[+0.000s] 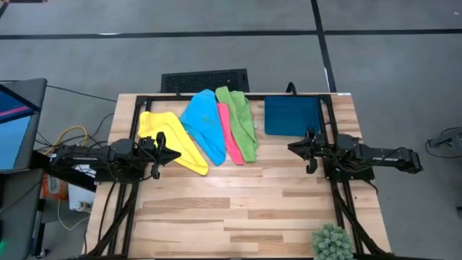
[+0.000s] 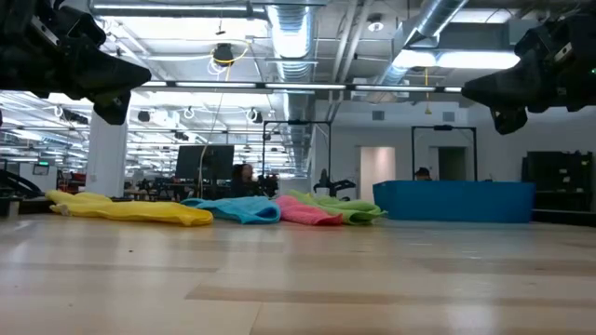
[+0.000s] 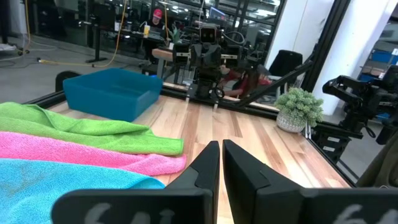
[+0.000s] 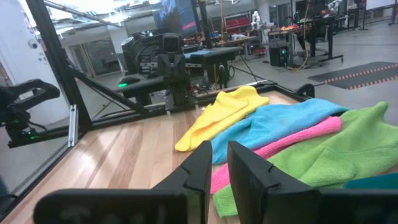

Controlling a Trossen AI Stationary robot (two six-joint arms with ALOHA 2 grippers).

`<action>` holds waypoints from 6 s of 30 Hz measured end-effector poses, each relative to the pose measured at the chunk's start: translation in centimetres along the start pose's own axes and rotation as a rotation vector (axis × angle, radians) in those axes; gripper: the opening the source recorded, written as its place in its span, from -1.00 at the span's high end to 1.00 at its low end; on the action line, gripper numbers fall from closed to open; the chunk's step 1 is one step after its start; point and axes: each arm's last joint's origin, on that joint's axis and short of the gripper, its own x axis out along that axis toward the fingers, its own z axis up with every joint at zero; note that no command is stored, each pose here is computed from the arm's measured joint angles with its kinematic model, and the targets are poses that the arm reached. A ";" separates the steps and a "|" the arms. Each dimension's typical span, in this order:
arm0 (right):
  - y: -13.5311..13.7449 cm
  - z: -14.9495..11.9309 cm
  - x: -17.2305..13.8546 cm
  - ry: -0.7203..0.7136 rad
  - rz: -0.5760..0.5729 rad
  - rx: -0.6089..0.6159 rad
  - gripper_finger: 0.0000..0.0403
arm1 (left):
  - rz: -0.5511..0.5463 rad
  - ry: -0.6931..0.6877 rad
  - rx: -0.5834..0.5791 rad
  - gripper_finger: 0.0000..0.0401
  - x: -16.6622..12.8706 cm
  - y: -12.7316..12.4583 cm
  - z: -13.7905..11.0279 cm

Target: Fold microfiber towels

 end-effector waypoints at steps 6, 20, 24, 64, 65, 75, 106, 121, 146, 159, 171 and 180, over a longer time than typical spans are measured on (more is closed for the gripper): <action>0.0 0.0 0.0 0.000 0.000 0.000 0.62 | 0.000 0.000 -0.005 0.94 0.0 0.0 0.0; -0.2 0.1 0.0 -0.004 -0.031 -0.185 0.62 | 0.110 -0.078 -0.434 0.94 0.0 0.3 0.3; -0.2 0.0 0.0 -0.004 -0.032 -0.200 0.62 | 0.138 -0.103 -0.516 0.94 0.0 0.4 0.4; 0.4 8.6 2.7 -0.151 -0.222 0.479 0.35 | 0.361 -0.486 -0.655 0.37 1.9 -1.3 11.8; 0.5 8.9 3.5 -0.081 -0.231 0.452 0.30 | 0.363 -0.461 -0.647 0.33 2.2 -1.4 12.0; 1.2 6.9 12.2 0.589 -0.150 0.186 0.02 | 0.428 -0.214 -0.556 0.18 4.0 -1.8 12.7; 1.5 -4.0 20.7 1.068 -0.065 -0.469 0.36 | 0.461 -0.138 -0.539 0.18 4.4 -1.7 11.9; 2.3 2.5 19.0 0.850 -0.171 -0.231 0.97 | 0.502 -0.145 -0.555 0.18 4.8 -1.5 11.7; 11.5 2.7 14.0 0.935 -0.120 0.146 0.94 | 0.183 0.261 -0.350 0.18 16.5 3.5 12.7; 15.7 -0.6 12.9 1.020 -0.154 0.295 0.94 | -0.052 0.577 -0.086 0.18 27.6 7.7 10.5; 18.4 -1.1 10.8 1.054 -0.125 0.366 0.91 | -0.197 0.790 0.163 0.18 34.3 11.2 6.9; 19.6 -1.3 9.6 1.110 -0.083 0.396 0.91 | -0.183 0.786 0.300 0.18 37.3 12.1 6.8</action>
